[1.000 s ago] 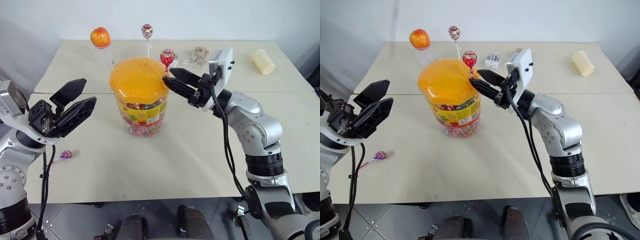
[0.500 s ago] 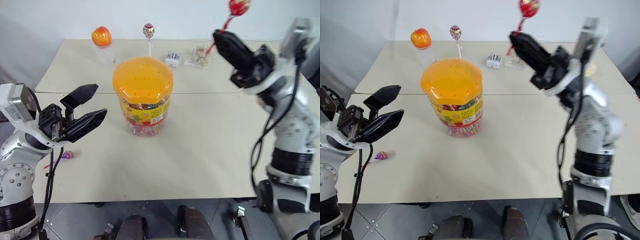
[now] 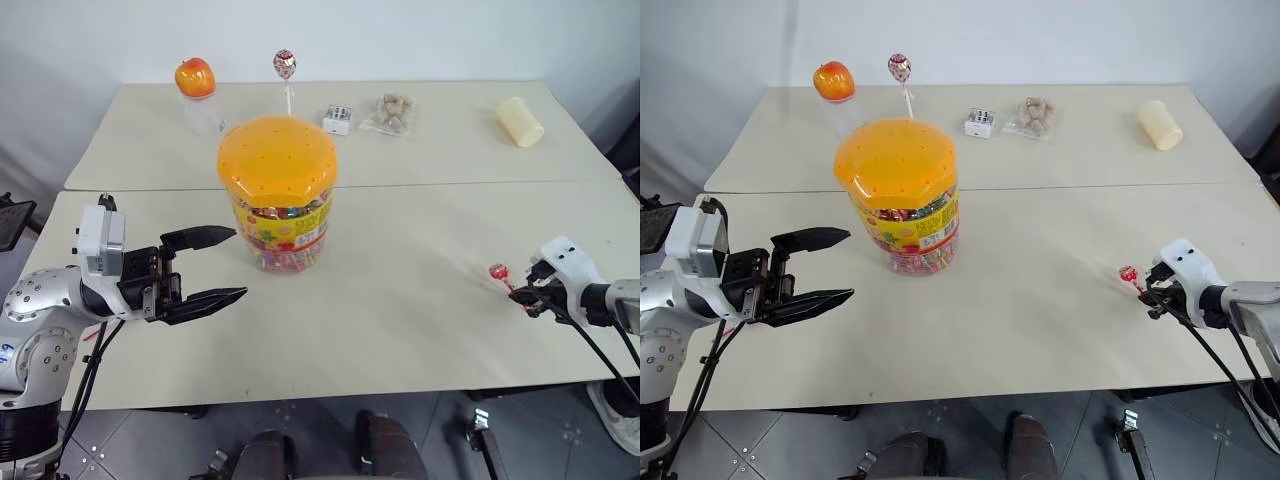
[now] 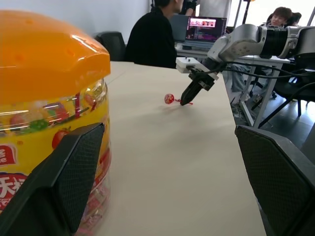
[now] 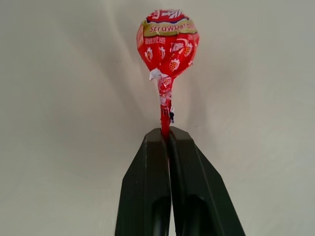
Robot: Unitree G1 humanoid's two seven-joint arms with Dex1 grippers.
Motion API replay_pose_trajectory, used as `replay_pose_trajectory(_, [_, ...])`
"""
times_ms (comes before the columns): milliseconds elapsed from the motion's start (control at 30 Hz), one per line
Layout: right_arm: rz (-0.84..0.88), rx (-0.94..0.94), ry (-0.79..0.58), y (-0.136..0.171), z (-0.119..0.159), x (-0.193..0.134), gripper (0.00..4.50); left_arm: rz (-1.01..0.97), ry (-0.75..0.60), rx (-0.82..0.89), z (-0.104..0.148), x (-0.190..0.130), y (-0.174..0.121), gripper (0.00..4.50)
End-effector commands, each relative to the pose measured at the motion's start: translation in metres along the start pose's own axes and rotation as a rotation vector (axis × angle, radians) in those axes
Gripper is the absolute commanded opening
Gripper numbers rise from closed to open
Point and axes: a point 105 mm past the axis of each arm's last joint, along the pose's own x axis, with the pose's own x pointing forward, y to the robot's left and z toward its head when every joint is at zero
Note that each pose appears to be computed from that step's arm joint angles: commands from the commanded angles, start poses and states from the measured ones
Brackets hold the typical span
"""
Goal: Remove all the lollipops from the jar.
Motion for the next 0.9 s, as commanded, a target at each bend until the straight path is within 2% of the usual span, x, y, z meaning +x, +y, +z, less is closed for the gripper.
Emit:
replay_pose_trajectory(33, [0.045,-0.009,-0.084,0.002,0.005,-0.004,1.33,0.016,-0.038,0.026,0.012,-0.001,0.000,4.50])
replay_pose_trajectory(167, [0.105,-0.134,-0.383,0.007,0.054,-0.021,2.64,0.070,-0.101,0.010,0.021,-0.004,0.005,4.50])
replay_pose_trajectory(200, [0.135,-0.164,-0.521,0.011,0.077,-0.031,2.98,0.113,-0.144,0.003,0.026,-0.007,0.010,4.50])
replay_pose_trajectory(267, [0.177,-0.198,-0.712,0.018,0.118,-0.050,2.98,0.232,-0.260,-0.023,0.037,-0.017,0.023,4.50])
replay_pose_trajectory(367, [0.368,-0.194,-1.020,0.055,0.198,-0.076,2.98,0.413,-0.418,-0.052,0.050,-0.038,0.044,4.50])
replay_pose_trajectory(400, [0.423,-0.186,-1.077,0.067,0.219,-0.082,2.98,0.452,-0.458,-0.064,0.053,-0.043,0.048,4.50])
replay_pose_trajectory(600, [0.512,-0.113,-1.026,0.108,0.292,-0.049,2.98,0.524,-0.508,-0.103,0.053,-0.050,0.059,4.50])
replay_pose_trajectory(767, [0.526,-0.092,-0.953,0.140,0.327,-0.021,2.98,0.509,-0.495,-0.108,0.048,-0.043,0.059,4.50])
replay_pose_trajectory(900, [0.577,-0.074,-0.970,0.160,0.347,-0.021,2.98,0.500,-0.497,-0.115,0.046,-0.040,0.055,4.50])
